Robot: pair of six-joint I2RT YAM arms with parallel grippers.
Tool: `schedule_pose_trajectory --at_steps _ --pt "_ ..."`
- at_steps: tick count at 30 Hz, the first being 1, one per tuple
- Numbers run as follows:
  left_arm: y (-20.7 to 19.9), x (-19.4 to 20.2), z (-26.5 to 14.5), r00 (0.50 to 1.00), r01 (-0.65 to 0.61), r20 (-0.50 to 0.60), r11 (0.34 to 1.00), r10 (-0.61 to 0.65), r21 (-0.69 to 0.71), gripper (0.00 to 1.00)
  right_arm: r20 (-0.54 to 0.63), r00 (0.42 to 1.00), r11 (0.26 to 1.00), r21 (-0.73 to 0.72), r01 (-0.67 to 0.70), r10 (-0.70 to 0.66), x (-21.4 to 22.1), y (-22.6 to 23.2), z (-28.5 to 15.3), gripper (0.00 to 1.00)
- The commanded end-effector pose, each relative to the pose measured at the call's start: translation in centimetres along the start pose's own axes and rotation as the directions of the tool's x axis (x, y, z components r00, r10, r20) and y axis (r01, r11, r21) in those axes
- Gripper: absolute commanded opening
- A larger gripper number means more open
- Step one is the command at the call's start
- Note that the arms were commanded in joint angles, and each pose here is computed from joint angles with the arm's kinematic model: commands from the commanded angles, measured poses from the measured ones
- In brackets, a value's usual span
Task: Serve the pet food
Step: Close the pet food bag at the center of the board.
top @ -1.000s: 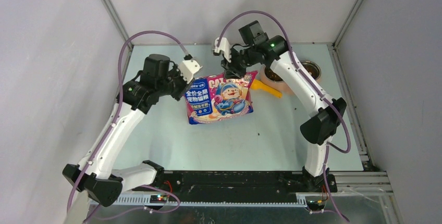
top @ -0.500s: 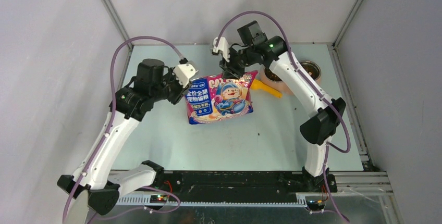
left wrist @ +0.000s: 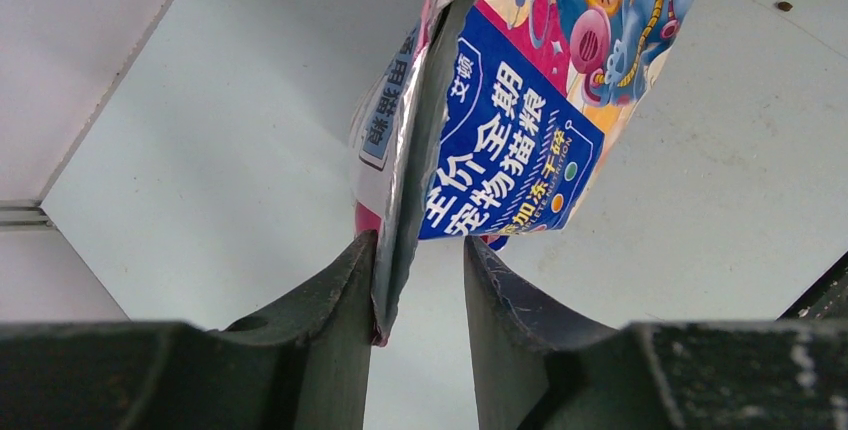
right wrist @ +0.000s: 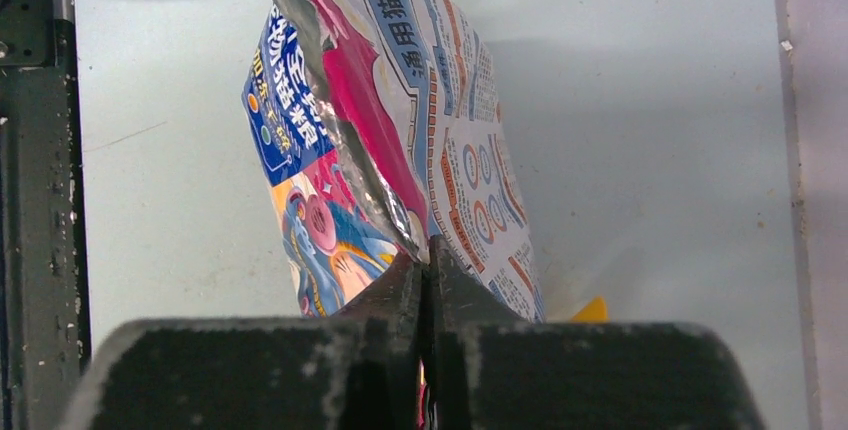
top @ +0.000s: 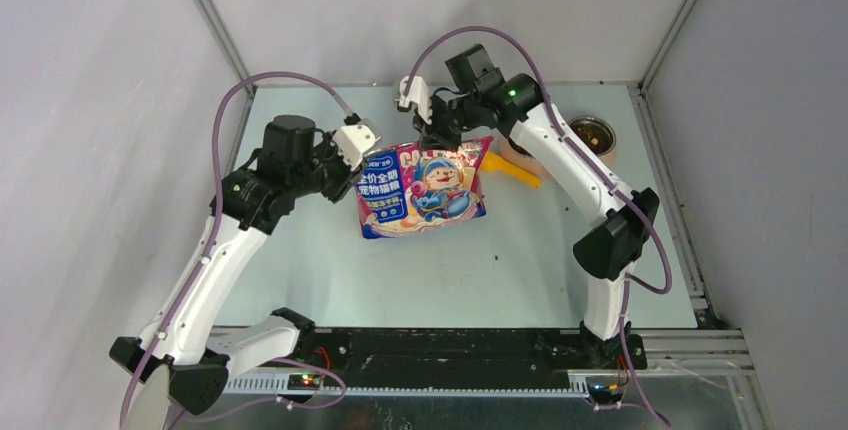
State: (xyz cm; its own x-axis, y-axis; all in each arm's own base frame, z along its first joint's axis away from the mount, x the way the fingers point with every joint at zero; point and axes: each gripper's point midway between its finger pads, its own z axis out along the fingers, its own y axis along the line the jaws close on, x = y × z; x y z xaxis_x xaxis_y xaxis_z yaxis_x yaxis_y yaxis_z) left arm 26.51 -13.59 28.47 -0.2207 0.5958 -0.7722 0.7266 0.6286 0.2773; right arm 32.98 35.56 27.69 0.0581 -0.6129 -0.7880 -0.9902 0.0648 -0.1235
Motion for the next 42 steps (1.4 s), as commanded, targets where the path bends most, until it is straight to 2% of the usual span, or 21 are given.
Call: schedule_pose_trajectory --at_steps 1,2,4,7,9,12,14,15,22,24,26,28,31,35,37,38,42 --pt "-0.3 -0.1 -0.5 1.000 -0.010 0.022 1.000 0.010 -0.001 0.41 0.056 0.997 0.996 0.063 0.057 -0.061 -2.1 -1.2 0.2 0.10" --pt "-0.4 -0.1 -0.5 1.000 -0.011 0.024 1.000 0.010 0.003 0.41 0.051 0.996 0.996 0.057 0.065 -0.068 -2.0 -1.0 0.4 0.24" --pt "-0.5 -0.1 -0.5 1.000 -0.010 0.027 1.000 0.010 0.010 0.41 0.051 0.993 0.994 0.048 0.100 -0.103 -2.2 -0.5 0.7 0.32" --pt "-0.7 -0.1 -0.5 1.000 -0.011 0.027 1.000 0.011 0.017 0.41 0.067 0.988 0.988 0.068 0.137 -0.141 -2.5 -0.3 1.6 0.38" --pt "-0.8 0.0 -0.5 1.000 -0.010 0.027 1.000 0.009 0.021 0.41 0.075 0.986 0.987 0.077 0.143 -0.149 -2.8 -0.1 2.0 0.38" --pt "-0.8 0.1 -0.5 1.000 -0.012 0.025 1.000 0.011 0.024 0.41 0.083 0.986 0.987 0.082 0.139 -0.146 -3.3 0.0 2.5 0.31" --pt "-0.9 0.0 -0.5 1.000 -0.011 0.026 1.000 0.010 0.026 0.41 0.084 0.987 0.987 0.095 0.130 -0.138 -3.4 -0.2 2.8 0.14" --pt "-0.9 0.1 -0.5 1.000 -0.011 0.026 1.000 0.011 0.027 0.41 0.086 0.988 0.988 0.098 0.123 -0.131 -3.5 -0.3 2.9 0.02" --pt "-1.2 0.3 -0.4 1.000 -0.017 0.024 0.999 0.016 0.038 0.41 0.115 0.986 0.986 0.131 0.102 -0.117 -4.4 -0.8 2.1 0.00" --pt "-1.2 0.2 -0.4 0.999 -0.019 0.027 0.999 0.018 0.042 0.41 0.127 0.985 0.987 0.126 0.099 -0.115 -4.8 -0.6 1.9 0.21" --pt "-1.3 0.1 -0.4 0.999 -0.021 0.029 0.999 0.020 0.047 0.41 0.145 0.983 0.989 0.112 0.101 -0.117 -5.2 -0.2 1.6 0.32" --pt "-1.5 0.1 -0.5 0.999 -0.024 0.030 0.998 0.022 0.058 0.41 0.161 0.980 0.990 0.098 0.103 -0.118 -5.6 0.2 1.6 0.37" --pt "-1.8 0.0 -0.7 0.999 -0.027 0.037 0.997 0.025 0.073 0.41 0.168 0.979 0.991 0.086 0.106 -0.119 -5.9 0.6 2.0 0.38" --pt "-2.1 -0.1 -0.9 0.999 -0.032 0.043 0.996 0.028 0.088 0.41 0.148 0.981 0.990 0.083 0.116 -0.127 -5.6 0.9 3.0 0.33" --pt "-2.1 -0.1 -1.0 0.998 -0.036 0.046 0.995 0.032 0.090 0.41 0.138 0.983 0.990 0.082 0.114 -0.124 -5.4 0.9 3.5 0.15" --pt "-2.1 -0.2 -1.1 0.998 -0.038 0.049 0.995 0.033 0.088 0.41 0.131 0.984 0.990 0.081 0.111 -0.121 -5.3 0.9 3.6 0.02" --pt "-1.8 -0.4 -1.5 0.998 -0.044 0.053 0.996 0.041 0.071 0.44 0.133 0.983 0.989 0.103 0.110 -0.123 -5.6 0.5 3.3 0.00"
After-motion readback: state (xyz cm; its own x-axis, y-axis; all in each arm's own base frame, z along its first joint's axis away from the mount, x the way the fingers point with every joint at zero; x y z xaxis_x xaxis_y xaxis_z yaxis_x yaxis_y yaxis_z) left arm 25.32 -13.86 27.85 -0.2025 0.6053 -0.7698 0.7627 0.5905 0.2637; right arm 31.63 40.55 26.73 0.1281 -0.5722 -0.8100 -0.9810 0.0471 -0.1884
